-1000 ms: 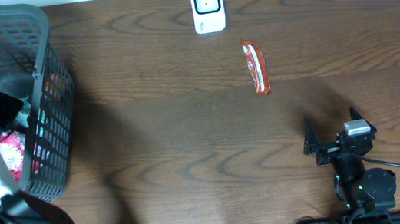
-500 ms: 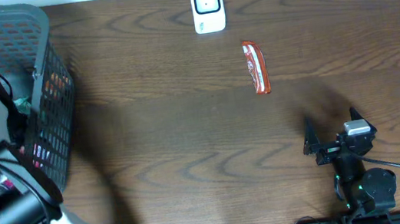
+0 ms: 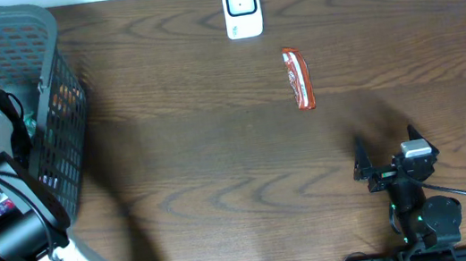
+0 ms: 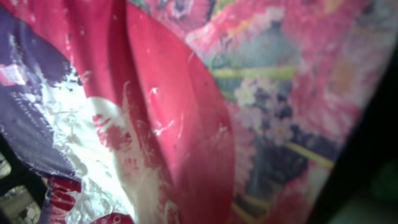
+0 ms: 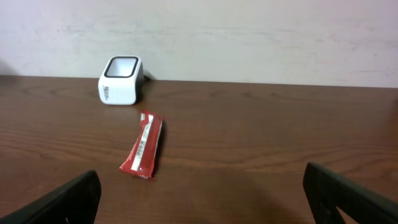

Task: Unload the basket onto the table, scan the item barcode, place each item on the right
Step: 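Reach the left gripper into the basket and grasp the pink package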

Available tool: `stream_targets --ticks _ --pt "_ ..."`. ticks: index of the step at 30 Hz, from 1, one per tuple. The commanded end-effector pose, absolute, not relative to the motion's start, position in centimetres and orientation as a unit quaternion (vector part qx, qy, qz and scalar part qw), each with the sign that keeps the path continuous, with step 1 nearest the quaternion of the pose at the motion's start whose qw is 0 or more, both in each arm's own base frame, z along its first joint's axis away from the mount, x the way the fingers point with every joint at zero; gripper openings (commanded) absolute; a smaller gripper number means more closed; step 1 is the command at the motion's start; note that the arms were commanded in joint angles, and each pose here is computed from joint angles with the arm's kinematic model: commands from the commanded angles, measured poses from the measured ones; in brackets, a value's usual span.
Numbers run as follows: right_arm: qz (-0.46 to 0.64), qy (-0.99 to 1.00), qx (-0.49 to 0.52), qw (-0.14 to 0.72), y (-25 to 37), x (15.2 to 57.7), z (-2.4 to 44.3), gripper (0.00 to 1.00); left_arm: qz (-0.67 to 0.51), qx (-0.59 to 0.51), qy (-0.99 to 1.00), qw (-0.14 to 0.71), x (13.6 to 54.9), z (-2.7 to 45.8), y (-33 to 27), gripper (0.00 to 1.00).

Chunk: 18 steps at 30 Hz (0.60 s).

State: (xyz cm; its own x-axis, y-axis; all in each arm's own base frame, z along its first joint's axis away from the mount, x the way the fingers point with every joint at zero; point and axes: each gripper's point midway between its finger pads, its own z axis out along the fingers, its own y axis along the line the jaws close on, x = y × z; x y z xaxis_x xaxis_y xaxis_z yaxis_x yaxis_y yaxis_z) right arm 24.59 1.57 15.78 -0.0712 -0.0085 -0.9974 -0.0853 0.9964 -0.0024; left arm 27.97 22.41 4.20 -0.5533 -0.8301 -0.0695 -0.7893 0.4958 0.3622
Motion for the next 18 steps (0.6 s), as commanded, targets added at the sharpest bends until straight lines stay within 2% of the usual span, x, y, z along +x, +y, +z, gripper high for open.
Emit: stream_targets --ticks 1,6,11,18 --pt "0.029 0.732 -0.023 0.681 1.3 24.6 15.7 0.99 -0.166 0.485 -0.858 -0.022 29.7 9.7 23.0 0.08" --pt "0.029 0.732 -0.023 0.681 1.3 24.6 15.7 0.99 -0.163 0.5 -0.832 -0.175 31.0 19.2 23.7 0.07" --pt "0.029 0.732 -0.023 0.681 1.3 24.6 15.7 0.99 -0.129 0.505 -0.776 -0.356 30.4 30.0 22.5 0.08" --pt "0.029 0.732 -0.023 0.681 1.3 24.6 15.7 0.99 0.0 0.504 -0.707 -0.497 27.8 39.1 17.1 0.08"
